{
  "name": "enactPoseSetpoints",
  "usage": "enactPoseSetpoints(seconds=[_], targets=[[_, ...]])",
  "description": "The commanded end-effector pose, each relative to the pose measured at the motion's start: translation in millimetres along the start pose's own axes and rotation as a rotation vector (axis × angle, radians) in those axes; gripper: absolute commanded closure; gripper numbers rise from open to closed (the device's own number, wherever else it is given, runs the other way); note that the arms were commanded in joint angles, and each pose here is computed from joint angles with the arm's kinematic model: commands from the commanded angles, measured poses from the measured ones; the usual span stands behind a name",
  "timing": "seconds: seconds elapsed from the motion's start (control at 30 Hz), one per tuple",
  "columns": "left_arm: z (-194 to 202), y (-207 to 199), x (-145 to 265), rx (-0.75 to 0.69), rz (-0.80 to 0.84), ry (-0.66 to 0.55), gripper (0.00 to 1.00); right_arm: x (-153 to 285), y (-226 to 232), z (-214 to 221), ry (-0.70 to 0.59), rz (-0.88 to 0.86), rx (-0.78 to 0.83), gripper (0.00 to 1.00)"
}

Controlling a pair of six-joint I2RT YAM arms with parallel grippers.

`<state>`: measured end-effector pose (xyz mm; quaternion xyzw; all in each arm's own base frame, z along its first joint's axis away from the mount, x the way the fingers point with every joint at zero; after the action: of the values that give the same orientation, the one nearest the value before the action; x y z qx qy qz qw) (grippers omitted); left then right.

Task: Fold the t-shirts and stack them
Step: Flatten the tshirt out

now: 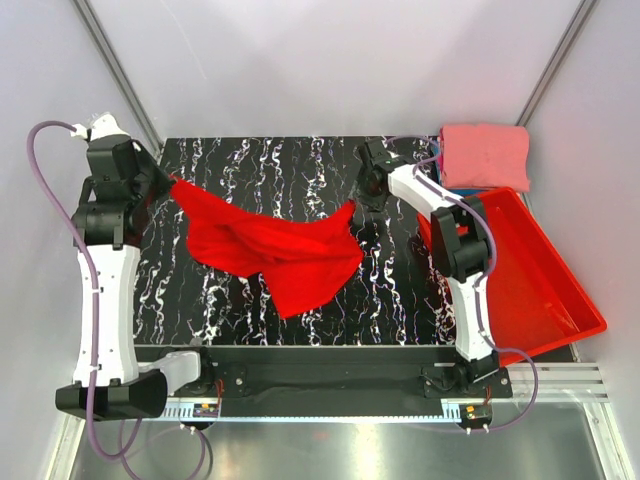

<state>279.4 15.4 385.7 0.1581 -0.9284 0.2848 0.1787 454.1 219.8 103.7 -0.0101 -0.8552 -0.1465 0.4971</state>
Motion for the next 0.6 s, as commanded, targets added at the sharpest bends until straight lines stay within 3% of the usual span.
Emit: enactPoseSetpoints(seconds=[0.0,0.23,0.57], targets=[[-11,5,1,-0.023,-0.019,-0.076,1.00,2,18,-13,-0.009,-0.060,-0.034,0.42],[-5,4,-7,-0.024,-0.003,-0.058,1.00,-25,20,0,0.029,-0.084,-0.062,0.42],[2,5,-16,-0.033,0.006,-0.039,1.00,-27,35,-7,0.029,-0.143,-0.154,0.43]])
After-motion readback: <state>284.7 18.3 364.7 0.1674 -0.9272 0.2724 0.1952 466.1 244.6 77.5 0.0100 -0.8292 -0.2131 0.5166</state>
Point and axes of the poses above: each gripper's point midway between its finger pads, its own x axis back along the fingers, its own y axis along the line the jaws close on, z = x × y, the point moved 5 cm from there along x, back along the fingers, and after that the axes turned 8 degrees about x, right-handed, at the moved point
